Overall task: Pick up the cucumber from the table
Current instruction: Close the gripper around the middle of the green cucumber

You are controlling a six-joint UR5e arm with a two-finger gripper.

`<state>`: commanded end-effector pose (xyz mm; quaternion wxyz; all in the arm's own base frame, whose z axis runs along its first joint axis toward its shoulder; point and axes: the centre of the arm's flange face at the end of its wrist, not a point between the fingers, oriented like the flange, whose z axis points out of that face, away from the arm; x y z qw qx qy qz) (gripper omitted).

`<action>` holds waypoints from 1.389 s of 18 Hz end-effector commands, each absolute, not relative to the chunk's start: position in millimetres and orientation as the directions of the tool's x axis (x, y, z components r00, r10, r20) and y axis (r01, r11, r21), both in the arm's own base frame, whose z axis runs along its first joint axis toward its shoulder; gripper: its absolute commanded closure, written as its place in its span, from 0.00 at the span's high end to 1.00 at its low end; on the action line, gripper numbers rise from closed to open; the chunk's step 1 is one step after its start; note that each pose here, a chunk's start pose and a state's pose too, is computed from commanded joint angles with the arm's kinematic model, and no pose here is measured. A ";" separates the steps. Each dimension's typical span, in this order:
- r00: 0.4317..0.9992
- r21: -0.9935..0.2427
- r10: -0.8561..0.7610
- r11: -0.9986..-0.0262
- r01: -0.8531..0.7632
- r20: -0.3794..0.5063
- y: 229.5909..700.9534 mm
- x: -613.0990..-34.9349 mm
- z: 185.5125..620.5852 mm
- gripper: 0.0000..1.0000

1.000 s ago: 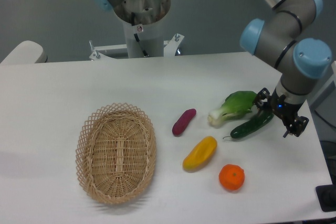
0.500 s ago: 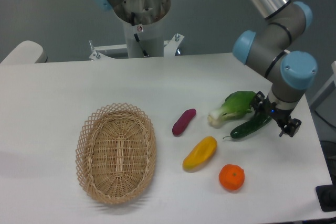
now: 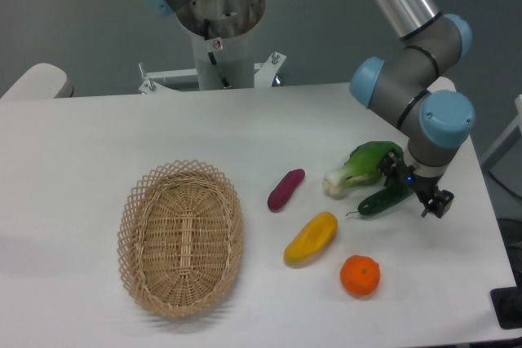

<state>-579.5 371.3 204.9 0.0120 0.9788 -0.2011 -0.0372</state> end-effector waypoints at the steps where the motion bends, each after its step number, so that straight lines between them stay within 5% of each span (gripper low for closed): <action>1: 0.916 0.039 -0.394 -0.919 -0.393 -0.070 371.3 -579.3 204.6 1.00; 10: 0.917 0.037 -0.395 -0.919 -0.393 -0.054 369.1 -576.1 192.2 0.96; 14: 0.915 0.040 -0.399 -0.917 -0.397 -0.062 369.8 -578.8 196.0 0.31; 16: 0.914 0.040 -0.402 -0.916 -0.400 -0.061 369.9 -579.1 196.5 0.20; 25: 0.910 0.042 -0.405 -0.914 -0.403 -0.083 370.8 -584.0 212.3 0.18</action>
